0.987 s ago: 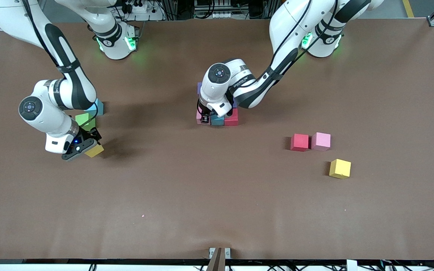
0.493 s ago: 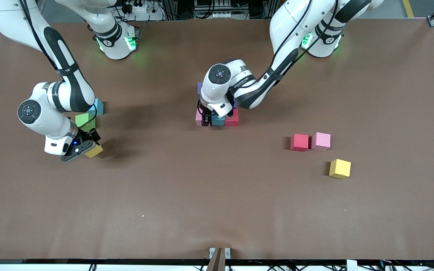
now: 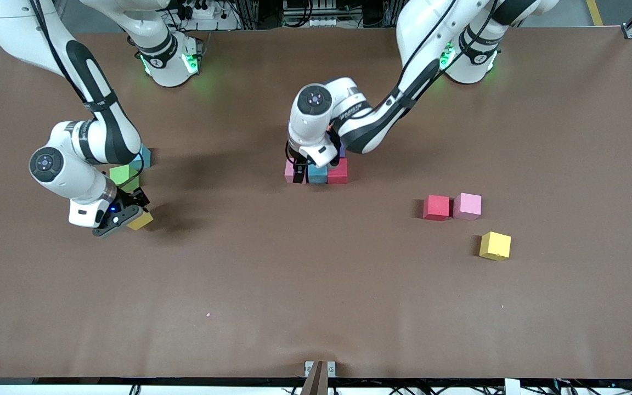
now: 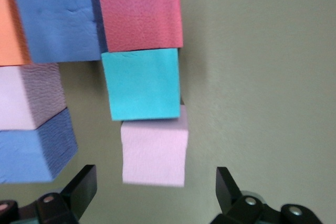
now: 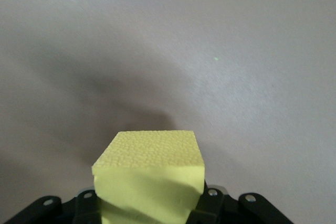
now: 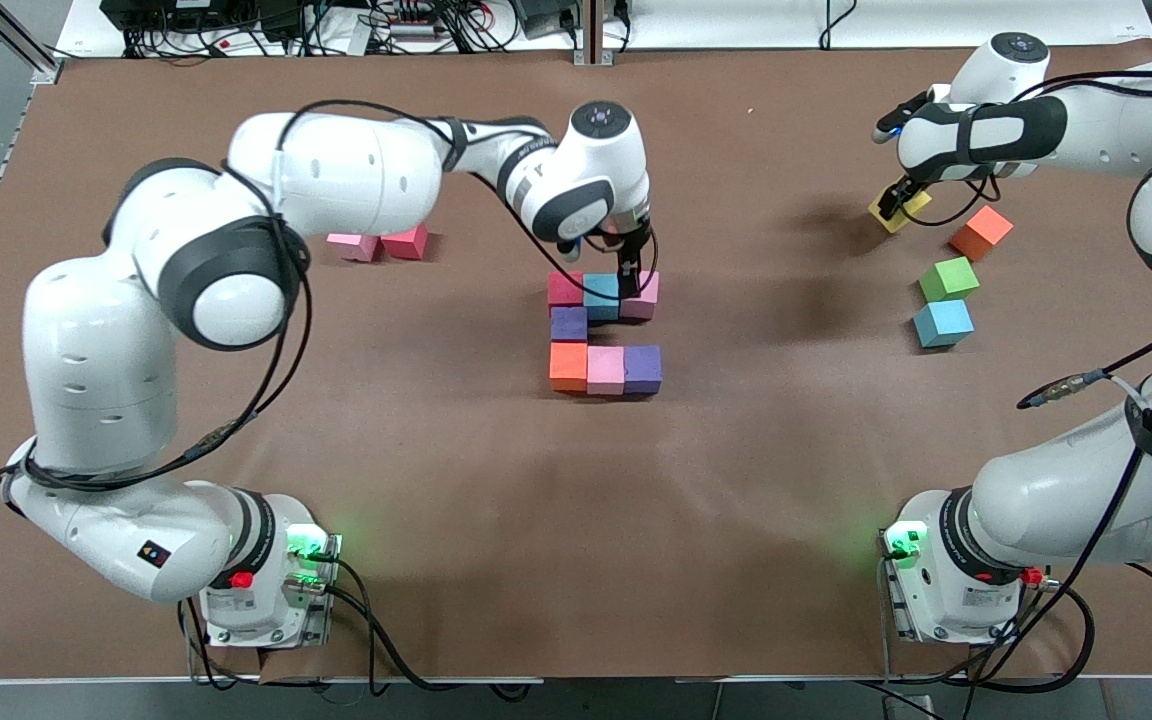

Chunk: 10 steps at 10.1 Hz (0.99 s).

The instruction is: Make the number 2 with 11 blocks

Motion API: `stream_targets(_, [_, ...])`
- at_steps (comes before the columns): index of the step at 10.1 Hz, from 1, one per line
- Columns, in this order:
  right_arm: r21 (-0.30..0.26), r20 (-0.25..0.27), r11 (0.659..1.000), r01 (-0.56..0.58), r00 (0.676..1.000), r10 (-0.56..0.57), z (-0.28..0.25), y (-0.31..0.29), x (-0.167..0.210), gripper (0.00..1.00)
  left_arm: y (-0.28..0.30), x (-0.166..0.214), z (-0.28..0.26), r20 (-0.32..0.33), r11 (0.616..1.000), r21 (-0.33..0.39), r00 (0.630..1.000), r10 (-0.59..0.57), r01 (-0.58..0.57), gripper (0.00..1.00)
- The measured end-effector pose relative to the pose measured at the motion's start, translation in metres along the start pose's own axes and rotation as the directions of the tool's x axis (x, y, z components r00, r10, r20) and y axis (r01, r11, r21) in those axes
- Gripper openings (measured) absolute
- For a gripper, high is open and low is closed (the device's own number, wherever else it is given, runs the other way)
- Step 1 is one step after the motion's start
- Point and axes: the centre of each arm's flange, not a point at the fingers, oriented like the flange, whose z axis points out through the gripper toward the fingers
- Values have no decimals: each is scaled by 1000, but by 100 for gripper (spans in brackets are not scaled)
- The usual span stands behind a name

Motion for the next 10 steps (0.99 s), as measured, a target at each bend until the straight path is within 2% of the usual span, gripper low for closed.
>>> stream_targets(3, [2,-24,993,-116,993,116,-9,-61,46,57,25,19,-63,-61,991,-15,989,133,-134,100])
stream_targets(5, [6,-44,975,-220,974,220,-17,-109,77,57,61,61,-90,-100,956,7,951,291,-292,100])
stream_targets(7, [18,-64,944,-329,942,329,-26,-157,103,57,89,111,-120,-139,878,82,867,479,-472,100])
stream_targets(10, [48,-68,875,-481,873,483,-22,-224,139,57,132,203,-175,-140,721,156,707,693,-675,100])
